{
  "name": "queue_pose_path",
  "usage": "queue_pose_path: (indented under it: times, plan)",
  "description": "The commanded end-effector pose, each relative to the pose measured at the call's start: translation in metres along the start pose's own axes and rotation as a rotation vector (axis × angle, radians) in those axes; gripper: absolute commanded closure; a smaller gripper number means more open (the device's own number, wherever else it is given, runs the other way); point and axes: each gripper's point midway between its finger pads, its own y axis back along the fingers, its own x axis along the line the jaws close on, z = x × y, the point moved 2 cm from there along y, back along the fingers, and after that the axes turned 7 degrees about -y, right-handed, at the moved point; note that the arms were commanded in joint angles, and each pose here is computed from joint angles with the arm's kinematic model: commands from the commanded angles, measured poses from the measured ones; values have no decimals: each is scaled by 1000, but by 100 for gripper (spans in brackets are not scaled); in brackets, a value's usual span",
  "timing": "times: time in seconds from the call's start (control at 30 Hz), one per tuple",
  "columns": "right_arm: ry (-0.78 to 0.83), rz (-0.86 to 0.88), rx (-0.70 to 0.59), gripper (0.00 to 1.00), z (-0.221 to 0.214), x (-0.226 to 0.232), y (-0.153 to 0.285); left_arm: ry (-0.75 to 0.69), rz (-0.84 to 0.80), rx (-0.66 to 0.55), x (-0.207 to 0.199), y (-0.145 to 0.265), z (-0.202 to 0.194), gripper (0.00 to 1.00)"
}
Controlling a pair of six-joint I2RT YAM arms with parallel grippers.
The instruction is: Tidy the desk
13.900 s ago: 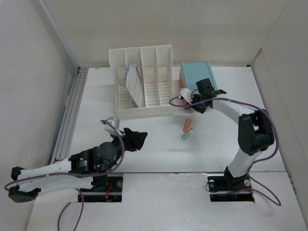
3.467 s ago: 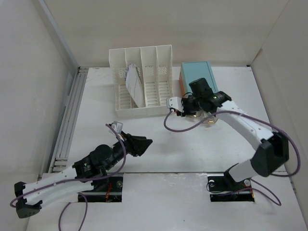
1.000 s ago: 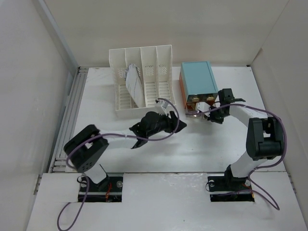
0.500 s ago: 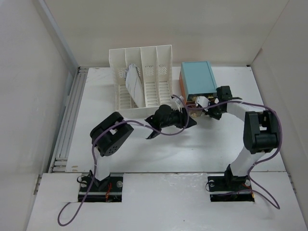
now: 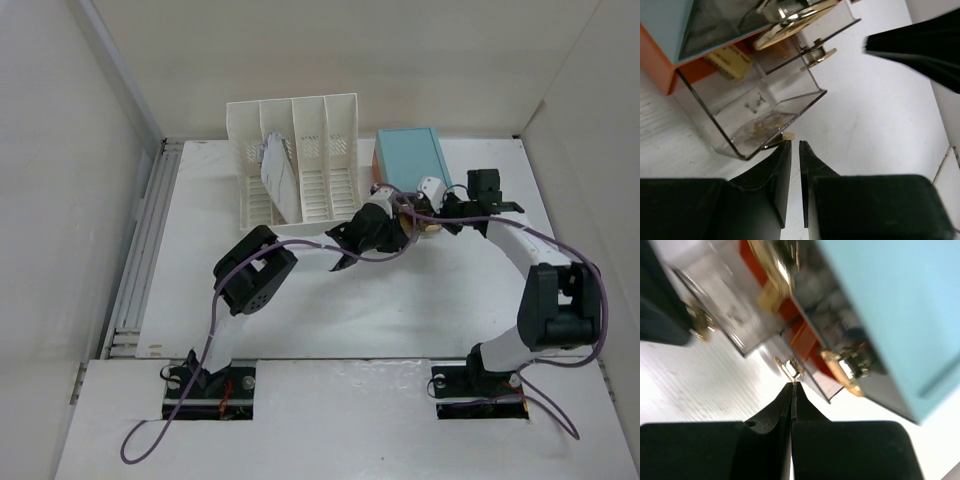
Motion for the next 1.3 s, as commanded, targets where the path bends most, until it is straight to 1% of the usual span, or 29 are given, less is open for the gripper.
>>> queue_pose_path:
  times: [0.0, 0.07, 0.17, 0.2, 0.23, 0.27, 0.3, 0.4, 0.43, 0.47, 0.5, 0.53, 0.57, 0.63, 0.7, 0.73, 0.77, 0.8, 0.83, 0.93, 1.03, 1.07, 1.1, 1.17, 1.2, 1.23, 1.27]
  plan:
    - [10, 27, -185, 99, 46, 1, 23, -9, 119, -15, 11, -3, 7, 89]
    - [15, 48, -215, 99, 57, 5, 34, 1, 153, -26, 18, -6, 6, 91]
    - [26, 57, -279, 99, 72, 6, 54, 6, 220, -71, 22, -7, 15, 91]
    - [33, 62, -297, 99, 77, 10, 62, 15, 276, -81, 33, -7, 12, 91]
    - [42, 73, -324, 99, 83, 13, 66, 24, 287, -102, 33, -8, 18, 92]
    - [29, 68, -332, 99, 85, 11, 73, 21, 314, -96, 39, -9, 14, 92]
    - [24, 69, -344, 99, 89, 12, 78, 29, 319, -115, 35, -10, 17, 93]
    - [7, 73, -332, 99, 87, 14, 85, 45, 370, -137, 43, -15, 19, 93]
    - [8, 72, -333, 98, 87, 15, 88, 44, 383, -138, 47, -18, 17, 95]
    - [1, 64, -330, 98, 85, 14, 91, 56, 383, -158, 43, -19, 26, 95]
    - [-6, 71, -324, 98, 84, 16, 91, 55, 394, -163, 46, -22, 25, 96]
    - [-5, 56, -328, 98, 84, 14, 96, 65, 395, -162, 47, -26, 23, 96]
    - [-17, 59, -328, 98, 80, 15, 98, 80, 382, -182, 41, -27, 32, 96]
    - [-15, 56, -330, 98, 81, 18, 103, 92, 383, -197, 39, -31, 36, 96]
    - [-14, 52, -342, 98, 81, 22, 111, 104, 395, -197, 48, -38, 35, 96]
    - [-14, 52, -342, 98, 82, 23, 113, 126, 393, -214, 49, -38, 43, 96]
    - [-20, 59, -336, 98, 79, 25, 111, 149, 389, -221, 50, -41, 41, 94]
    - [-18, 57, -338, 98, 77, 28, 112, 163, 397, -229, 56, -40, 45, 94]
    - [-21, 51, -344, 98, 79, 29, 116, 171, 403, -223, 59, -42, 40, 94]
    - [-62, 47, -337, 98, 73, 32, 110, 177, 419, -260, 65, -44, 49, 88]
    - [-86, 54, -315, 98, 65, 36, 105, 174, 455, -289, 71, -42, 53, 87]
    - [-82, 39, -312, 98, 64, 33, 105, 175, 471, -282, 79, -40, 50, 85]
    - [-88, 46, -306, 98, 61, 35, 103, 180, 457, -300, 75, -39, 56, 85]
    - [-86, 26, -295, 98, 58, 34, 103, 176, 455, -296, 78, -36, 60, 83]
    - [-85, 26, -282, 95, 56, 34, 103, 157, 446, -281, 78, -34, 56, 83]
    - [-37, 22, -279, 93, 57, 33, 105, 145, 415, -282, 73, -32, 58, 83]
    - [-22, 23, -243, 91, 50, 31, 102, 135, 380, -247, 68, -26, 50, 82]
